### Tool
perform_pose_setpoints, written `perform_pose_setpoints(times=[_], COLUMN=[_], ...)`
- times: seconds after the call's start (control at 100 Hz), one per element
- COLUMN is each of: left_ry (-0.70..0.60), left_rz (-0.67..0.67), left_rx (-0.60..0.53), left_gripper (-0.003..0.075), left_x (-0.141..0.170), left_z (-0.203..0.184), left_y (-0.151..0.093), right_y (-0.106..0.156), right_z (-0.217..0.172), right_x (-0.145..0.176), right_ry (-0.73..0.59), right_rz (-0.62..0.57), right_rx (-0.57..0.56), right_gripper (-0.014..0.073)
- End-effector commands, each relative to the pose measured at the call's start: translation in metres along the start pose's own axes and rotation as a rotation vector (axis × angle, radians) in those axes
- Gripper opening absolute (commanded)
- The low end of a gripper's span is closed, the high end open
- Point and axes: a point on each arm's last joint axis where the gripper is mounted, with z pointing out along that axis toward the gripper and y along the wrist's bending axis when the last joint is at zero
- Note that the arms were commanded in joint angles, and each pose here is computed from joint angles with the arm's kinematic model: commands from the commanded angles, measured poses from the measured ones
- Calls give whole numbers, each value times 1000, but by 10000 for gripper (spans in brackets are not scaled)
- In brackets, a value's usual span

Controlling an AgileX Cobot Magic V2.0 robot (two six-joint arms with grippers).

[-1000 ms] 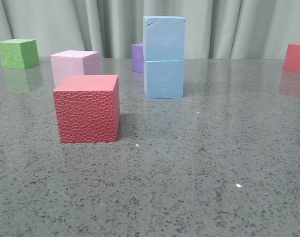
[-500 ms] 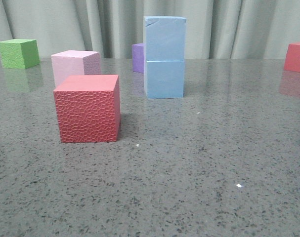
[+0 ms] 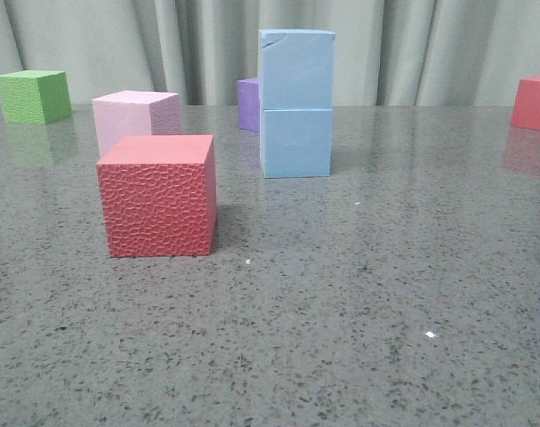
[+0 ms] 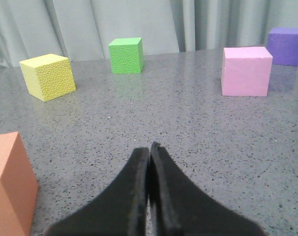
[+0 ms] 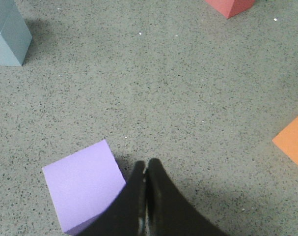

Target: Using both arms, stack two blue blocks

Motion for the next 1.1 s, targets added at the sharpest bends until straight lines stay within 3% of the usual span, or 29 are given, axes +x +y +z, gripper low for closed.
perform_pose_setpoints(times=[0.0,0.45,1.09], left_ry=[-129,-131,-147], left_rz=[-4,-20,-28], left_rx=[4,11,12], left_gripper=[-19,-19,-19], left_x=[-12,11,10], left_z=[-4,0,0], left_y=[0,-3,-3], right_y=[-1,-1,-1], right_z=[-5,-5,-5], right_x=[-12,-12,-12], right_ry=[-92,-90,-90], right_rz=[-11,-11,-11], right_rx=[5,5,5], right_gripper=[-69,-69,-69])
